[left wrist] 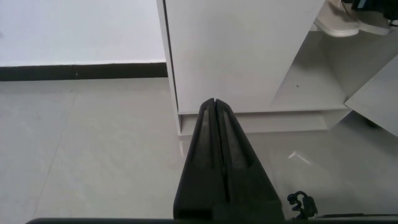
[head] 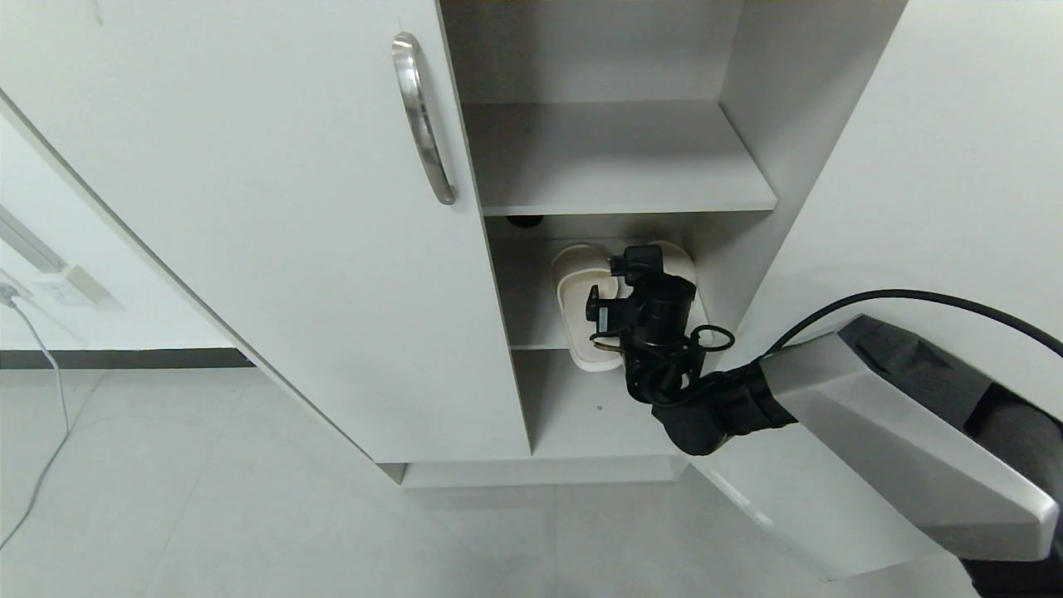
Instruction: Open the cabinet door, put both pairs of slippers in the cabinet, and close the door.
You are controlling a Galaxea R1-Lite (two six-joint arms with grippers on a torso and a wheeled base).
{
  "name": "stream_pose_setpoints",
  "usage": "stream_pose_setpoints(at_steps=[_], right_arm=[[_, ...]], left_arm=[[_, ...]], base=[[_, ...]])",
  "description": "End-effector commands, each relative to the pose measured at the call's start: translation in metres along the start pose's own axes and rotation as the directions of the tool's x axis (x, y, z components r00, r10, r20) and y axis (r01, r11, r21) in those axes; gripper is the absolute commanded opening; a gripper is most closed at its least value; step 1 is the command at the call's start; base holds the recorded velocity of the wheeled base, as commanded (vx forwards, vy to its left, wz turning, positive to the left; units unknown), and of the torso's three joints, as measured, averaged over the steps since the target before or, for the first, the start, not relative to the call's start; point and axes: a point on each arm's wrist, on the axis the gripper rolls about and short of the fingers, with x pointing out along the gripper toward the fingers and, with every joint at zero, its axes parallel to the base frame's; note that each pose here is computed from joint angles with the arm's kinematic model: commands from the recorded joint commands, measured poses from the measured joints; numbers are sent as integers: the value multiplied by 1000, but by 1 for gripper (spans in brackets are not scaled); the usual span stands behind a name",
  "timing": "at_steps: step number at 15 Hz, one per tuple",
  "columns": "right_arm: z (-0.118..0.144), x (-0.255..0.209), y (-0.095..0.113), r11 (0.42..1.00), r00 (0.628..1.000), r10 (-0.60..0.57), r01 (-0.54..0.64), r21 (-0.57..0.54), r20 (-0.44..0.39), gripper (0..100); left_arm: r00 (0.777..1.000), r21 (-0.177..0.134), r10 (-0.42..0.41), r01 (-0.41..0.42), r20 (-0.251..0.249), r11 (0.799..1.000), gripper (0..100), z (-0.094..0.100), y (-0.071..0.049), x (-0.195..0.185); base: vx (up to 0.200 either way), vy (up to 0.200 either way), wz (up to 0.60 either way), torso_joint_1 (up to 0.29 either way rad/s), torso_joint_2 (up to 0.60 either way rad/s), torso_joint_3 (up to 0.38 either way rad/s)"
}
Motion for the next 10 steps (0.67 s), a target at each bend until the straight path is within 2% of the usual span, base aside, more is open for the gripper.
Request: stream_pose_setpoints(at_steps=[1,6,9,10], right_arm=[[23,-37,-3,999,999,42,-43,18,18,100],[26,-113,-16,989,990,142,-142,36,9,100],[28,-135,-18,983,984,180,-180,33,-1,100],[28,-137,-16,982,982,188,-188,35,-1,100]], left_arm=[[1000,-1,0,0,0,1000,0,0,0,0],[1000,-1,-1,1,-1,1000,0,0,0,0],[1000,-1,-4,4,-1,1000,0,0,0,0],[1000,-1,-4,4,-3,1000,0,0,0,0]], base=[[0,0,0,0,0,0],[0,0,0,0,0,0],[0,0,0,0,0,0],[-200,0,0,-7,2,-2]])
